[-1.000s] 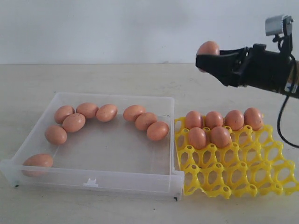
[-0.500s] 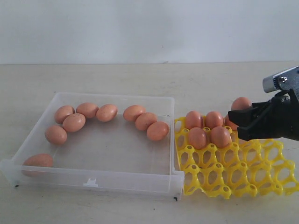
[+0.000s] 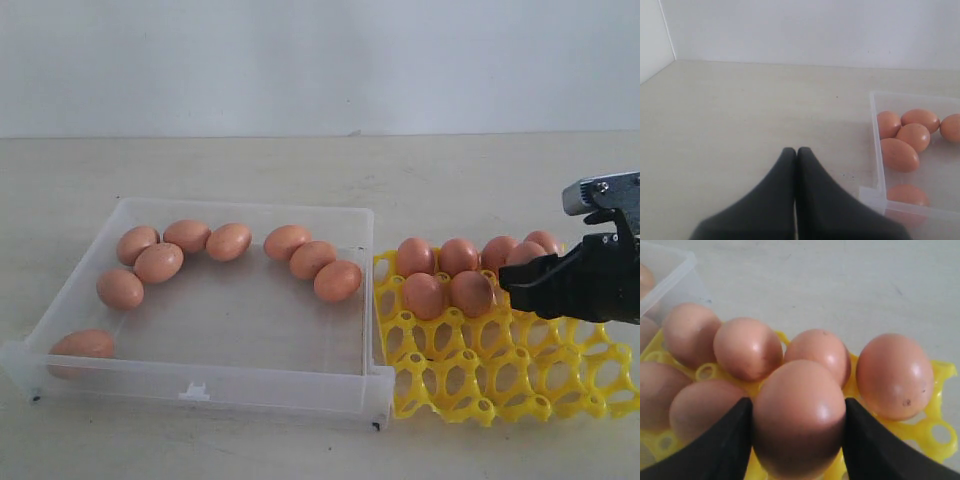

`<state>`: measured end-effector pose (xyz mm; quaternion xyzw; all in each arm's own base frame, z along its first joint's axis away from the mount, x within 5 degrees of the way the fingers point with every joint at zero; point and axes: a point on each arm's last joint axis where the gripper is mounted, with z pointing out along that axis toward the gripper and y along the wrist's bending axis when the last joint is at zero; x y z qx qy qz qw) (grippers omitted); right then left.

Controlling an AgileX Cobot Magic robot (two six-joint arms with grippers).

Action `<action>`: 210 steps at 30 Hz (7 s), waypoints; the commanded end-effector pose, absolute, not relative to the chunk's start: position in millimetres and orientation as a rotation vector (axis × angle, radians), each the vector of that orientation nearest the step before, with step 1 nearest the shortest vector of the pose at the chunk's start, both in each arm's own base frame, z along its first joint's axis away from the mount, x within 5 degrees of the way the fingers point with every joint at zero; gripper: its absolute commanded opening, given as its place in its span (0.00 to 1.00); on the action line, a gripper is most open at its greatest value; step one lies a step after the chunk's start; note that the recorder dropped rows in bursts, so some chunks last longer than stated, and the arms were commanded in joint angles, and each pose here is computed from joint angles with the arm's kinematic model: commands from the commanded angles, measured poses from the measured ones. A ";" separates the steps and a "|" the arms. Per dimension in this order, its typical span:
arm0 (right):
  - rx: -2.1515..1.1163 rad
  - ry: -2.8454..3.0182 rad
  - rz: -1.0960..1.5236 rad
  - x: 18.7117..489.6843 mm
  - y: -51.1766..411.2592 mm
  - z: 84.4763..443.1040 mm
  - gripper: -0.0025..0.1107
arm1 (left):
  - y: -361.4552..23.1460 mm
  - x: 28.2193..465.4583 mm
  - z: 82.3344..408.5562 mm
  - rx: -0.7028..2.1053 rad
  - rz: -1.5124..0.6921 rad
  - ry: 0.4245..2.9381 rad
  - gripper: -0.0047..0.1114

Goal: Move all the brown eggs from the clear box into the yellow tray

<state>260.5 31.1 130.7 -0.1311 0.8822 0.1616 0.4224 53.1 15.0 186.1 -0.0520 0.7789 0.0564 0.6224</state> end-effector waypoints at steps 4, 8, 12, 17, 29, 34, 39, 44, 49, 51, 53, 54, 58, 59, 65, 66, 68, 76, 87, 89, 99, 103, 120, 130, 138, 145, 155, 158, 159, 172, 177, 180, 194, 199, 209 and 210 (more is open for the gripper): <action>-0.335 2.234 0.437 260.6 32.1 119.6 0.02 | 15.0 53.2 185.5 -0.115 0.133 1.789 0.00; -0.338 2.233 0.436 260.6 32.1 119.7 0.02 | 15.0 53.2 185.5 -0.115 0.133 1.789 0.00; -0.332 2.234 0.438 260.7 32.0 119.7 0.02 | 15.0 53.2 185.5 -0.115 0.133 1.789 0.00; -0.301 2.222 0.473 261.2 33.4 121.3 0.13 | 15.0 53.2 185.5 -0.115 0.133 1.789 0.00; -0.253 2.218 0.486 262.2 32.9 122.1 0.52 | 15.0 53.2 185.5 -0.115 0.133 1.789 0.00; -0.245 2.218 0.490 262.2 32.9 122.7 0.52 | 15.0 53.2 185.5 -0.115 0.133 1.789 0.00; -0.243 2.145 0.480 261.4 33.0 143.4 0.52 | 15.0 53.2 185.5 -0.115 0.133 1.789 0.00; -0.267 1.957 0.460 263.2 33.9 190.8 0.52 | 15.0 53.2 185.5 -0.115 0.133 1.789 0.00; -0.472 1.449 0.684 271.6 81.9 288.7 0.40 | 15.0 53.2 185.5 -0.115 0.133 1.789 0.00; -0.620 1.394 0.646 281.8 124.3 317.7 0.19 | 15.0 53.2 185.5 -0.115 0.133 1.789 0.00; -0.778 1.453 0.476 294.2 173.9 326.9 0.02 | 15.0 53.2 185.5 -0.115 0.133 1.789 0.00; -0.886 1.522 0.350 302.3 206.1 319.8 0.02 | 15.0 53.2 185.5 -0.115 0.133 1.789 0.00; -1.173 1.807 -0.177 327.4 258.3 261.5 0.02 | 15.0 53.2 185.5 -0.115 0.133 1.789 0.00; -1.196 1.916 -0.314 331.6 261.6 247.2 0.02 | 15.0 53.2 185.5 -0.115 0.133 1.789 0.00; -1.591 2.086 -0.435 325.0 279.1 221.9 0.02 | 15.0 53.2 185.5 -0.115 0.133 1.789 0.00; -1.657 2.050 -0.400 322.8 281.7 221.8 0.02 | 15.0 53.2 185.5 -0.115 0.133 1.789 0.00; -1.761 1.989 -0.359 320.0 285.1 220.4 0.02 | 15.0 53.2 185.5 -0.115 0.133 1.789 0.00; -2.005 1.855 -0.282 319.0 296.6 191.0 0.55 | 15.0 53.2 185.5 -0.115 0.133 1.789 0.00; -1.884 1.925 -0.422 336.8 299.5 149.2 0.55 | 15.0 53.2 185.5 -0.115 0.133 1.789 0.00; -1.895 1.927 -0.431 338.0 298.8 144.2 0.55 | 15.0 53.2 185.5 -0.115 0.133 1.789 0.00; -1.808 1.923 -0.362 346.4 301.0 136.8 0.36 | 15.0 53.2 185.5 -0.115 0.133 1.789 0.00; -1.779 1.916 -0.343 346.5 302.2 143.0 0.02 | 15.0 53.2 185.5 -0.115 0.133 1.789 0.00; -0.884 1.970 0.378 307.8 289.3 213.6 0.02 | 15.0 53.2 185.5 -0.115 0.133 1.789 0.00; -0.579 1.836 0.180 288.3 235.5 220.4 0.02 | 15.0 53.2 185.5 -0.115 0.133 1.789 0.00; 0.045 1.562 0.396 303.0 222.0 239.5 0.02 | 15.0 53.2 185.5 -0.115 0.133 1.789 0.00; -0.157 1.467 0.968 327.1 240.1 217.8 0.02 | 15.0 53.2 185.5 -0.115 0.133 1.789 0.00; -0.022 1.466 1.039 306.2 132.8 208.3 0.02 | 15.0 53.2 185.5 -0.115 0.133 1.789 0.00; -0.001 1.540 0.906 261.2 77.6 201.4 0.02 | 15.0 53.2 185.5 -0.115 0.133 1.789 0.00; -0.024 1.551 0.893 252.3 70.3 201.4 0.02 | 15.0 53.2 185.5 -0.115 0.133 1.789 0.00; -0.142 1.857 0.506 212.4 33.4 173.7 0.02 | 15.0 53.2 185.5 -0.115 0.133 1.789 0.00; -0.034 1.863 0.404 185.3 23.6 155.4 0.02 | 15.0 53.2 185.5 -0.115 0.133 1.789 0.00; -0.041 1.902 0.382 180.3 22.8 150.0 0.02 | 15.0 53.2 185.5 -0.115 0.133 1.789 0.00; -0.006 2.060 0.312 230.7 15.9 141.3 0.02 | 15.0 53.2 185.5 -0.115 0.133 1.789 0.00; -0.080 2.096 0.348 233.4 20.7 134.3 0.02 | 15.0 53.2 185.5 -0.115 0.133 1.789 0.00; 0.044 2.138 0.304 233.3 13.6 130.7 0.02 | 15.0 53.2 185.5 -0.115 0.133 1.789 0.00; 0.058 2.135 0.295 233.6 12.5 130.9 0.02 | 15.0 53.2 185.5 -0.115 0.133 1.789 0.00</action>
